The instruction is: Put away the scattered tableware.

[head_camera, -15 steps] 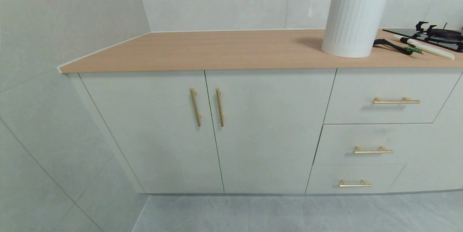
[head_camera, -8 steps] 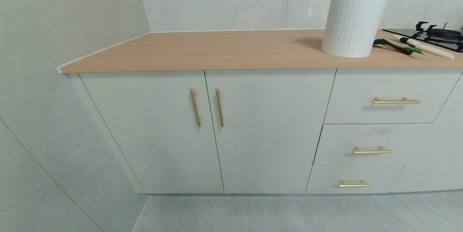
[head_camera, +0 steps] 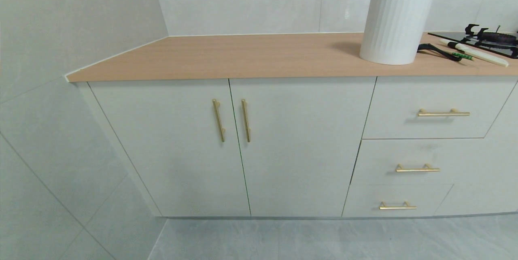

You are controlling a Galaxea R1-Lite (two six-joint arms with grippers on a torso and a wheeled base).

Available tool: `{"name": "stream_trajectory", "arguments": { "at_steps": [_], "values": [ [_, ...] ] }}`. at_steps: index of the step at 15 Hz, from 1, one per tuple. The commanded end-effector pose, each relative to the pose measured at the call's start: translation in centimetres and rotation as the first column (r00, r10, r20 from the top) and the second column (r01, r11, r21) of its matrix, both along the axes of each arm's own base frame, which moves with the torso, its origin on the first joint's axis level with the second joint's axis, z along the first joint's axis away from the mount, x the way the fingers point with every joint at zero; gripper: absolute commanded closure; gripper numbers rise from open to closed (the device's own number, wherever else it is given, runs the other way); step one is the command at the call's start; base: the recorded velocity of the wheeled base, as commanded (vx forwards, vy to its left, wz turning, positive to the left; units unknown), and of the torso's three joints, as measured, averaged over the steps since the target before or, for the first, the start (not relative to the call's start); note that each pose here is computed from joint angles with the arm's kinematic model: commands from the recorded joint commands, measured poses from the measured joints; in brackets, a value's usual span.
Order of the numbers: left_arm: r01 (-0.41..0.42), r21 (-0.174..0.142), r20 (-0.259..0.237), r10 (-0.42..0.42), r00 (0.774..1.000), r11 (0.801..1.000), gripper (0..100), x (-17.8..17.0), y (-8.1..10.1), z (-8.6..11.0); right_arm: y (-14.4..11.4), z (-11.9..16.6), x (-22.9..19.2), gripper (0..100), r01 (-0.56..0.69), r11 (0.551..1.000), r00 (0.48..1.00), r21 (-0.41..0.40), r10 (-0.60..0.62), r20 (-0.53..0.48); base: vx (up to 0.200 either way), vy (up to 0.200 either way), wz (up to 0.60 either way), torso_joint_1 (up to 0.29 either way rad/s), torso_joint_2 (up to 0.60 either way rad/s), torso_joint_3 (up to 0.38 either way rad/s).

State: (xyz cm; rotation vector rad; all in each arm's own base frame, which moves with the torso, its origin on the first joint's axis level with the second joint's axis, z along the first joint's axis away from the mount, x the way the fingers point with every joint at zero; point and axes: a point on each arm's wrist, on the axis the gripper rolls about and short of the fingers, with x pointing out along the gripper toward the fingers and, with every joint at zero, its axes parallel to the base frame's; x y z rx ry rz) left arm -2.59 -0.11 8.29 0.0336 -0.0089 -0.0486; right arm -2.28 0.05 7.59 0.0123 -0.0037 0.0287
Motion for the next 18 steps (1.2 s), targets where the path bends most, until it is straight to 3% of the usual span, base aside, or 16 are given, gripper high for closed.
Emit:
{"name": "stream_trajectory", "arguments": {
  "at_steps": [1, 2, 3, 4, 5, 12, 18],
  "values": [
    [-0.027, 0.013, -0.006, 0.027, 1.0, 1.0, 0, 0.08, 0.06, -0.22, 0.0, -0.02, 0.0, 0, 0.001, 1.0, 1.0, 0.001, -0.001, -0.002, 0.0, 0.0, 0.0, 0.0, 0.0, 0.0],
    [-0.122, -0.002, 0.01, 0.122, 0.992, 0.993, 0, 0.3, 0.28, -0.56, 0.0, -0.02, 0.0, 0, 0.0, 1.0, 1.0, 0.001, 0.0, -0.002, 0.0, 0.0, 0.0, 0.0, 0.0, 0.0],
    [-0.127, -0.005, 0.012, 0.127, 0.992, 0.992, 0, 0.3, 0.29, -0.54, 0.0, -0.02, 0.0, 0, 0.001, 1.0, 1.0, 0.0, -0.001, -0.002, 0.0, 0.0, 0.0, 0.0, 0.0, 0.0],
    [-0.106, -0.024, 0.006, 0.107, 0.994, 0.994, 0, 0.29, 0.24, -0.56, 0.0, -0.02, 0.0, 0, 0.001, 1.0, 1.0, 0.001, -0.001, -0.002, 0.0, 0.0, 0.0, 0.0, 0.0, 0.0],
    [-0.064, -0.007, 0.007, 0.064, 0.998, 0.998, 0, 0.3, 0.14, -0.56, 0.0, -0.01, 0.0, 0, 0.001, 1.0, 1.0, 0.001, -0.001, -0.001, 0.0, 0.0, 0.0, 0.0, 0.0, 0.0],
    [-0.05, -0.005, 0.005, 0.05, 0.999, 0.999, 0, 0.3, 0.11, -0.58, 0.0, -0.02, 0.0, 0, 0.001, 1.0, 1.0, 0.001, -0.001, -0.002, 0.0, 0.0, 0.0, 0.0, 0.0, 0.0],
    [-0.049, 0.004, 0.006, 0.049, 0.999, 0.999, 0, 0.3, 0.11, -0.58, 0.0, -0.02, 0.0, 0, 0.001, 1.0, 1.0, 0.001, -0.001, -0.002, 0.0, -0.2, 0.0, 0.0, 0.0, 0.003]
  ]
}}
